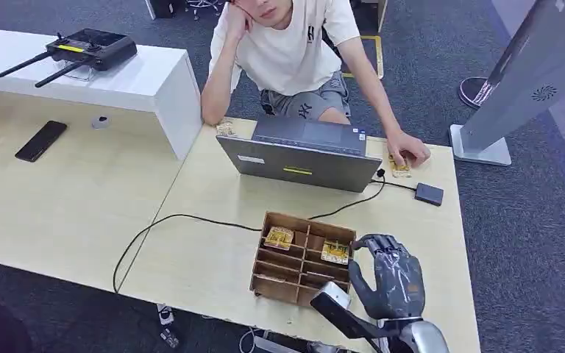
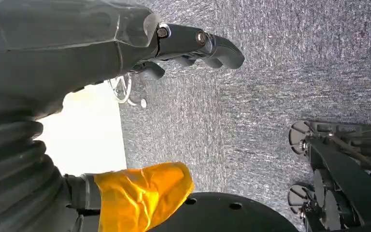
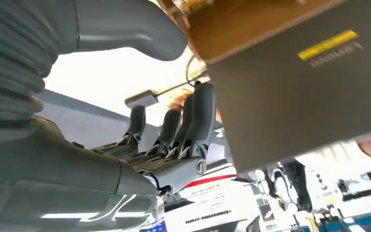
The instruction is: Pass the card to the sensor for recognition and then transmit it.
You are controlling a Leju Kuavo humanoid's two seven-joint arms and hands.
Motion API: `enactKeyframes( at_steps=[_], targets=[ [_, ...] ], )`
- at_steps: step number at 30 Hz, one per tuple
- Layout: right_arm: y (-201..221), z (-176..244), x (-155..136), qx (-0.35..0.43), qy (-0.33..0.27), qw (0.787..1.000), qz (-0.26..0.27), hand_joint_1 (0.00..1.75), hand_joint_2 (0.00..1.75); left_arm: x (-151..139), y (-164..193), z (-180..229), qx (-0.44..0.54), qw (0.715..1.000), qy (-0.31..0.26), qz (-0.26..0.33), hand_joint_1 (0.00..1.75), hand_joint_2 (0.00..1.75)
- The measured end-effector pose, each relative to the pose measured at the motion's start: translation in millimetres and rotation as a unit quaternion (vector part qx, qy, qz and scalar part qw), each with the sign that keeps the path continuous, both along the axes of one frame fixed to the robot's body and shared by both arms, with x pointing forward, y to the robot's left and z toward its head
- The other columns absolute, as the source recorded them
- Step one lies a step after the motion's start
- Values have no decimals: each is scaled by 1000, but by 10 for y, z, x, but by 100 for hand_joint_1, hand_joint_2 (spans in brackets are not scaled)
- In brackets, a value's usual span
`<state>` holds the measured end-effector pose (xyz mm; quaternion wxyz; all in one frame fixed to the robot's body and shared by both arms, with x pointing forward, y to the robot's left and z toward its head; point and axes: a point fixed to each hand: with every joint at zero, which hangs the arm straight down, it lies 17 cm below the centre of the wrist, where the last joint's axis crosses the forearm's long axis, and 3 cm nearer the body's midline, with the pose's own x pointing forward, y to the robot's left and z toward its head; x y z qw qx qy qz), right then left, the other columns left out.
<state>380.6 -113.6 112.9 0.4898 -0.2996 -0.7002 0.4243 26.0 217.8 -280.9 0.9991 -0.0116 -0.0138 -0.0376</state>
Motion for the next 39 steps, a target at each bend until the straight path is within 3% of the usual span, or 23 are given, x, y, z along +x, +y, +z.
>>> enactKeyframes(
  at_steps=[7,17,39],
  targets=[
    [185,195,-89,24,-7,999,32,77,175,9,-31,4,-2,1000,-1,5,0,175],
    [507,-74,-277,2,24,996,80,86,175,18,-28,4,-2,1000,-3,10,0,175],
    [413,-471,-111,-58,39,996,56,91,175,23,-10,2,1,1000,-4,2,0,175]
  ],
)
